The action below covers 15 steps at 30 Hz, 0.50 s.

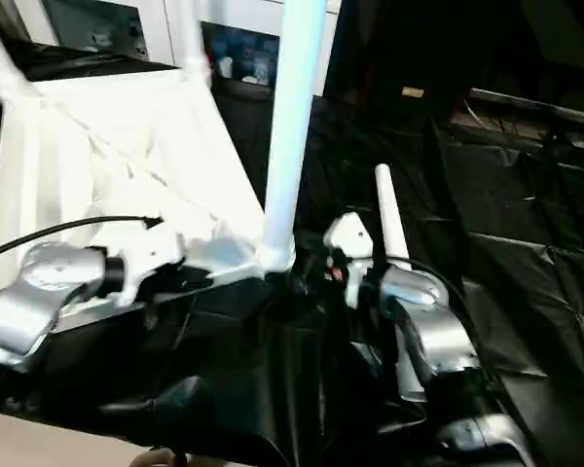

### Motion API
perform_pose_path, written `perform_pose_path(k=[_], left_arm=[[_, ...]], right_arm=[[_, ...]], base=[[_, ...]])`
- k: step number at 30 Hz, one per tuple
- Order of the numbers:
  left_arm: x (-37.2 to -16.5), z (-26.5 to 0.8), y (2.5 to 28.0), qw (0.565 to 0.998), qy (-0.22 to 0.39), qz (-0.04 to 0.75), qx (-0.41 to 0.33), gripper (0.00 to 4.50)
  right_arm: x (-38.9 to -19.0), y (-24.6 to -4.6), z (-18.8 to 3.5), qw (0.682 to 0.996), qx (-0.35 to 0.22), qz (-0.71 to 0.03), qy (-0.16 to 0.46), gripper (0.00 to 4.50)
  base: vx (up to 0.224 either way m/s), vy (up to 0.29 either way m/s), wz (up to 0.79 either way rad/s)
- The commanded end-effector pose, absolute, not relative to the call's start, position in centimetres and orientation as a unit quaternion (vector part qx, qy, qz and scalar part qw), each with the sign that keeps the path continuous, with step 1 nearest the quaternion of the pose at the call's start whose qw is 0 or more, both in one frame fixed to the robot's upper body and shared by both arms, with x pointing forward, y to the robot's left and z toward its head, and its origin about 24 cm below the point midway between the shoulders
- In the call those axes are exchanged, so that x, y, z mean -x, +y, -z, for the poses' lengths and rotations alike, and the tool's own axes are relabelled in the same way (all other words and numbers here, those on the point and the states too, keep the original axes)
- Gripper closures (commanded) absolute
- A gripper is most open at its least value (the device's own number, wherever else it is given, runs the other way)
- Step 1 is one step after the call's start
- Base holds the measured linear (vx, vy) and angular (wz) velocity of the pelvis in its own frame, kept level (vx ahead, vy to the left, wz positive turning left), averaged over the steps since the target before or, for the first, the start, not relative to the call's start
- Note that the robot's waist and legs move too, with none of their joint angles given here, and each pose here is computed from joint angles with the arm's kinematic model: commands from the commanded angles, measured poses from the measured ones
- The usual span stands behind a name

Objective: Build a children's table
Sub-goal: Insert table leg to table base, then rotate leg to tighten

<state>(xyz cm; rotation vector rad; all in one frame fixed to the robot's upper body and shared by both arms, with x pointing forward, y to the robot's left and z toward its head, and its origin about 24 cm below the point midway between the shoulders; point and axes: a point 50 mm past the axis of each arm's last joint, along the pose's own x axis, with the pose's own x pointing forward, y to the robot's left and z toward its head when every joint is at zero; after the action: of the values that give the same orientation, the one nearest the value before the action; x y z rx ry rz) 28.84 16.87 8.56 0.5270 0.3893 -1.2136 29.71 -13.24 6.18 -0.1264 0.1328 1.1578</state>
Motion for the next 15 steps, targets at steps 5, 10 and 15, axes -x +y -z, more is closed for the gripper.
perform_pose_path(k=[5, 10, 15], left_arm=[[-27.26, -8.34, 14.74, 0.724, 0.153, 0.637, -0.217, 4.50], [-27.19, -8.36, 14.78, 0.723, 0.152, 0.637, -0.220, 4.50], [-27.31, -8.32, 15.02, 0.725, 0.152, 0.633, -0.226, 4.50]], right_arm=[[-29.19, -11.38, -6.30, 0.793, 0.083, -0.602, 0.048, 0.41], [-29.32, -11.11, -6.37, 0.787, 0.081, -0.609, 0.046, 0.41], [-29.13, -11.14, -6.28, 0.779, 0.084, -0.620, 0.048, 0.41]], base=[[0.000, 0.000, 0.00], [0.000, 0.000, 0.00], [0.000, 0.000, 0.00]])
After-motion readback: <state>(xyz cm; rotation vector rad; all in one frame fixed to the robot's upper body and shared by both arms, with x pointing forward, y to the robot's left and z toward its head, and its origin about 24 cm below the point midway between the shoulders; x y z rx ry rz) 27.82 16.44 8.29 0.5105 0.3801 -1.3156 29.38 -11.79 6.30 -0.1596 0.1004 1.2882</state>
